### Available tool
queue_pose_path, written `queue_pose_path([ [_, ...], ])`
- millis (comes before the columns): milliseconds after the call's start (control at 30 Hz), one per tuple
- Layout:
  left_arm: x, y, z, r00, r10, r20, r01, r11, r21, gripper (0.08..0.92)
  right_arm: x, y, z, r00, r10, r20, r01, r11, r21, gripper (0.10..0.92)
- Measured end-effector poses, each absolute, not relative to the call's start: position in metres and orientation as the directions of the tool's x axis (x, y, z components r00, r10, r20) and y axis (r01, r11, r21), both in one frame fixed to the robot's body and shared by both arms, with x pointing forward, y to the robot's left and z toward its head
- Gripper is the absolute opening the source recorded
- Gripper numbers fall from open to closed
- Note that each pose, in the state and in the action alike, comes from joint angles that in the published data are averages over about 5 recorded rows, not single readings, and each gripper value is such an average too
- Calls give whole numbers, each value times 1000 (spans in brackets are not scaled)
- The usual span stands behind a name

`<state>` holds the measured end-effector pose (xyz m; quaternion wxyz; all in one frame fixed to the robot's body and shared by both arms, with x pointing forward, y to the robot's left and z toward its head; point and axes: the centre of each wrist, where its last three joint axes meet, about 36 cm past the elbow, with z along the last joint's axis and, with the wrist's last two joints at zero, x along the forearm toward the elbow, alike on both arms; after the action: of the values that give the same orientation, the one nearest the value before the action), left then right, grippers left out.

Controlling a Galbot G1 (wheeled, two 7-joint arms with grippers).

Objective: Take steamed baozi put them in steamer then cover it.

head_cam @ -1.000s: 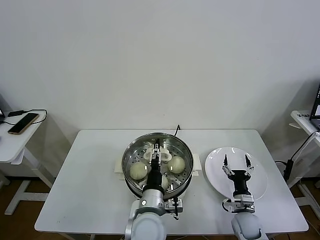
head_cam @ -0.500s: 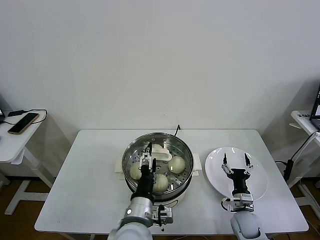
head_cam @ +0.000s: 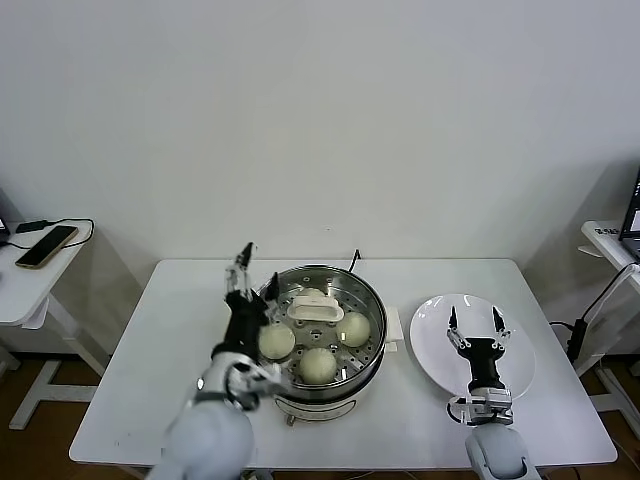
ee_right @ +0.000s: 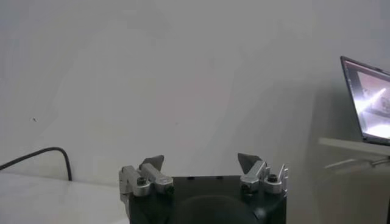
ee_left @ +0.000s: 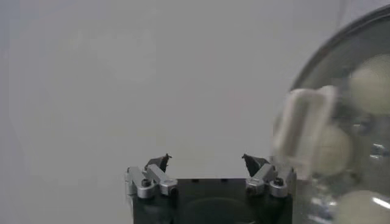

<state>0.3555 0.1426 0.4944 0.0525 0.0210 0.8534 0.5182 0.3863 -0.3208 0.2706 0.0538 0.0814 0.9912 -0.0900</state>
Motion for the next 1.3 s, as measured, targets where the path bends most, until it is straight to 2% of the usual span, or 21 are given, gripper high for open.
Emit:
queue_pose_path([
  [267,414,213,443,-993,114,-38,54,704,708,823,379,-316,281,-990,127,-62,133,987,-96,823],
  [533,431,275,393,-994,101,-29,77,883,464,823,367,-320,284,-996,89,-26,90,996,-29,823],
  [867,420,304,358,-995,88,-54,68,951,303,823,356,-321,285,-998,59,-8,59,998,12,823],
  [1300,398,319,339,-996,63,-65,46,971,235,823,347,-321,286,-999,49,-3,49,998,35,823],
])
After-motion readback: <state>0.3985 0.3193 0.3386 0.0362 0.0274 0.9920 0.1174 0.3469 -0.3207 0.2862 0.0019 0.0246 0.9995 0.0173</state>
